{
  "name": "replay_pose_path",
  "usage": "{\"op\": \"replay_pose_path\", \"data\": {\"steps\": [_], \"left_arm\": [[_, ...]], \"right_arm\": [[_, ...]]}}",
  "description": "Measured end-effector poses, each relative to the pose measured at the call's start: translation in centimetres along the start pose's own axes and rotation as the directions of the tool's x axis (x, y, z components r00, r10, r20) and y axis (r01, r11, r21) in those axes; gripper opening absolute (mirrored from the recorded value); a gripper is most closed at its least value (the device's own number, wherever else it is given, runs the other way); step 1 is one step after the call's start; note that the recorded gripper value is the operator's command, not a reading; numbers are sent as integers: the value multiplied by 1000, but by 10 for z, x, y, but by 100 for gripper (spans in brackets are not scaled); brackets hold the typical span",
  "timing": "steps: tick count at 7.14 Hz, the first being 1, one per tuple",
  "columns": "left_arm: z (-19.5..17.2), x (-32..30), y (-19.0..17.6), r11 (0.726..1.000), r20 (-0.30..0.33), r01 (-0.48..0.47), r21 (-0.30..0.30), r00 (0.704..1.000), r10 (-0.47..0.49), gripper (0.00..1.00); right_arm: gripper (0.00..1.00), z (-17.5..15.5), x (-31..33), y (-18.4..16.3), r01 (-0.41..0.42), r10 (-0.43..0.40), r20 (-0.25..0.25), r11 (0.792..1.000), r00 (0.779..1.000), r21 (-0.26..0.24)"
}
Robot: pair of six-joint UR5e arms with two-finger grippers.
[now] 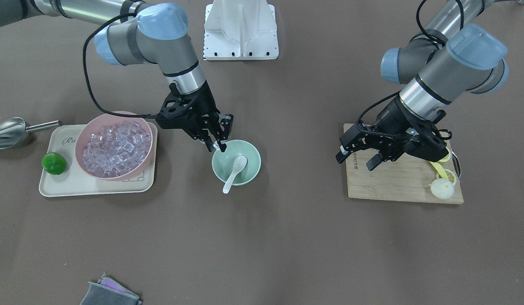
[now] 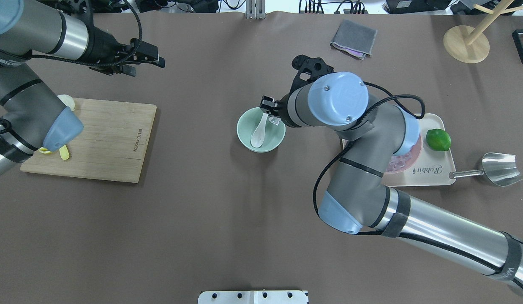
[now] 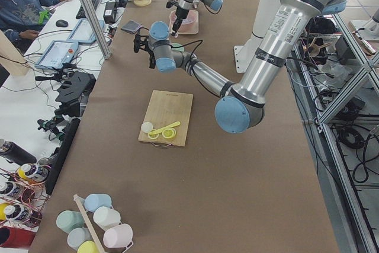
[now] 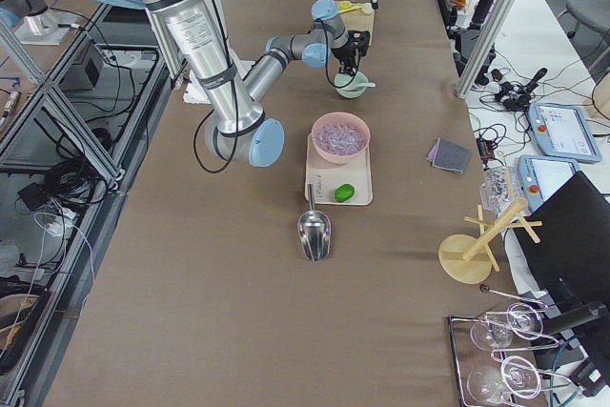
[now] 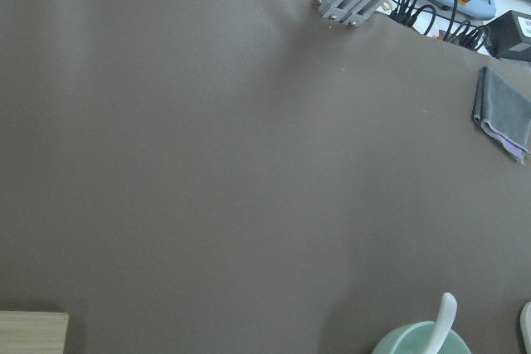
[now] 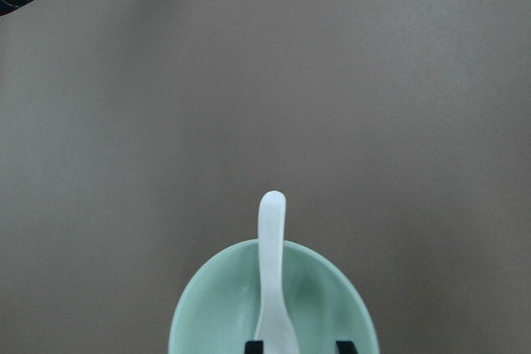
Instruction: Put spoon and ice into bowl
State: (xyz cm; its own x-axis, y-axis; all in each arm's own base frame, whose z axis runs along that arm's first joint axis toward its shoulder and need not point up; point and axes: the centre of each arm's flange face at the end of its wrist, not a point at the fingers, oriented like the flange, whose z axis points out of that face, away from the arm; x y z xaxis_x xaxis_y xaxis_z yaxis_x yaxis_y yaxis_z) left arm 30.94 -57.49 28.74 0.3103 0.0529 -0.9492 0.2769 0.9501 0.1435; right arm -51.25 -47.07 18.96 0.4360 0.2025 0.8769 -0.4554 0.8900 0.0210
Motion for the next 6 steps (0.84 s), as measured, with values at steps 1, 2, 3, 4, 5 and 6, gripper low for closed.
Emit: {"op": "replay_pose_path", "data": {"steps": [1,2,3,4,5,6], "left_arm": [[-1,-3,1,1000,3,1,-1,1000,-1,97],[-1,-10,2,1000,11,7,0,1000,-7,97],[-3,-19,0,1000,26,17,6,1000,-17,97],[-10,-37,-9,999,54,20,25,998,-22,97],[-27,-72,-22,999,102,3,49,995,-8,97],[-49,-117,-32,998,159,-34,60,987,24,97]], "right_arm": [[100,8,-5,5,-7,7,-8,1000,1000,9],[100,11,-5,7,-12,12,-13,1000,1000,12],[100,9,0,4,-9,9,-15,1000,1000,14],[100,1,20,-9,13,-13,-23,1000,1000,12],[100,-14,53,-38,56,-56,-38,998,998,3],[100,-38,100,-78,105,-105,-57,994,993,-13]]}}
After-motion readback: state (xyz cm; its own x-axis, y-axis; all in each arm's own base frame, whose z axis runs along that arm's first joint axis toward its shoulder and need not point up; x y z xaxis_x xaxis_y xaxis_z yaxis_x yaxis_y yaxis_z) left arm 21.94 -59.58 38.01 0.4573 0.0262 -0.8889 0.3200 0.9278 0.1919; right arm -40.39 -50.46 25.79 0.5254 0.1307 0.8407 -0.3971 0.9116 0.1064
